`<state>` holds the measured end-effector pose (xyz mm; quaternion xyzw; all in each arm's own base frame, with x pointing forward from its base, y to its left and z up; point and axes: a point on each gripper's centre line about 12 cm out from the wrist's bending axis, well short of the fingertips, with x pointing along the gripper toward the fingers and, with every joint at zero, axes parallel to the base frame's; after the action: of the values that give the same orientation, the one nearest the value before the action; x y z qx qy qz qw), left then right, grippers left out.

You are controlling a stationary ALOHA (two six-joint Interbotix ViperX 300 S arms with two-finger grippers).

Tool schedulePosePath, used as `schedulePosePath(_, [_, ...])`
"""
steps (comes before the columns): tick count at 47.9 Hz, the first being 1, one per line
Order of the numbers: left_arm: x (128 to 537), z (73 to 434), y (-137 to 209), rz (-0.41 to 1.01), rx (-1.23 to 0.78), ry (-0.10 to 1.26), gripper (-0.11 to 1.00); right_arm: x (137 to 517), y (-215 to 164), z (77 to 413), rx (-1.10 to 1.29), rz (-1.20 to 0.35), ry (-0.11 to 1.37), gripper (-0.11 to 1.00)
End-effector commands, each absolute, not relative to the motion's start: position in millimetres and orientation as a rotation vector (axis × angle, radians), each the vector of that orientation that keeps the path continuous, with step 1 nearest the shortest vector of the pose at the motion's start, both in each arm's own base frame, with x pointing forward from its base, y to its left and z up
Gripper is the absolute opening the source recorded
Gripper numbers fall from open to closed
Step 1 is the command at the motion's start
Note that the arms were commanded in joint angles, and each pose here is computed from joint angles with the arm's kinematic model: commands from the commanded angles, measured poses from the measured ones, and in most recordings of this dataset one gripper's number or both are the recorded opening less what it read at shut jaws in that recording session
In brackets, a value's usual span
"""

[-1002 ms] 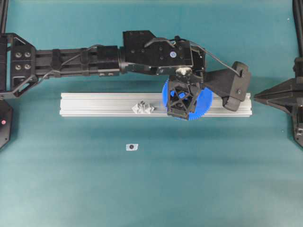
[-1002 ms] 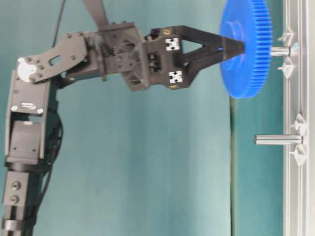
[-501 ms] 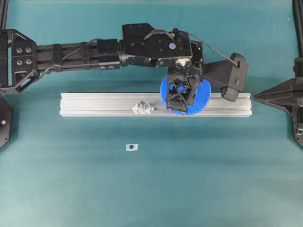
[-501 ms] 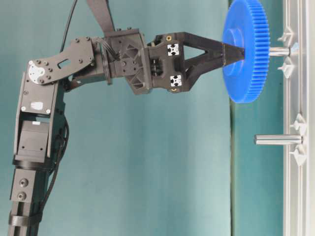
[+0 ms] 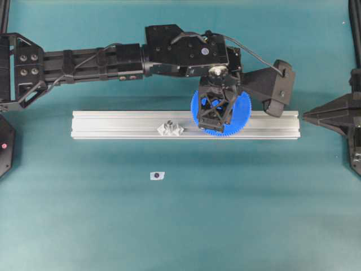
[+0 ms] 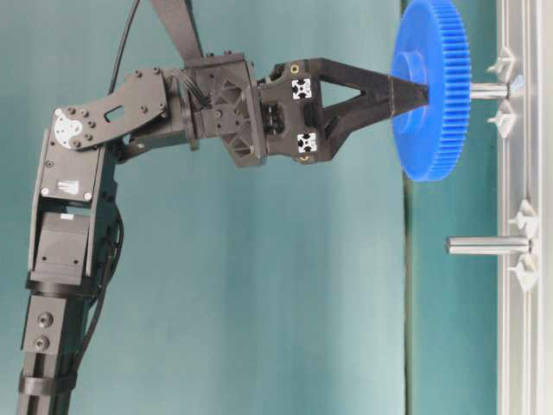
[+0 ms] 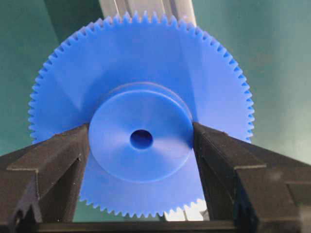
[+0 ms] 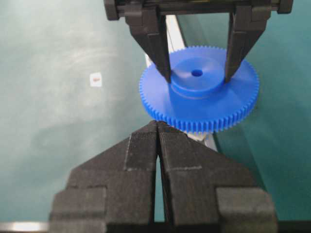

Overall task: Find the location of the shaft and insert the large gear.
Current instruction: 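Lower the gear onto the right shaft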

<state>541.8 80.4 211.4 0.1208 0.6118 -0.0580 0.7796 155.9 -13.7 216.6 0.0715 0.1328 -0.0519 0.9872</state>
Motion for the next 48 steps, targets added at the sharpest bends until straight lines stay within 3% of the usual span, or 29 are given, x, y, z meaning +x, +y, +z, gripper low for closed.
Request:
schedulePosePath(1, [541.7,230.5,95.6,-0.087,0.258,1.276,0.7,157.5,-14.4,220.7,0.154,-0.108,0.255,0.0])
schedulePosePath(48, [542.1,235.6,95.5,-0.084,0.258,1.261,0.7,157.1,-14.3,218.6,0.167,-0.11,0.261,0.0])
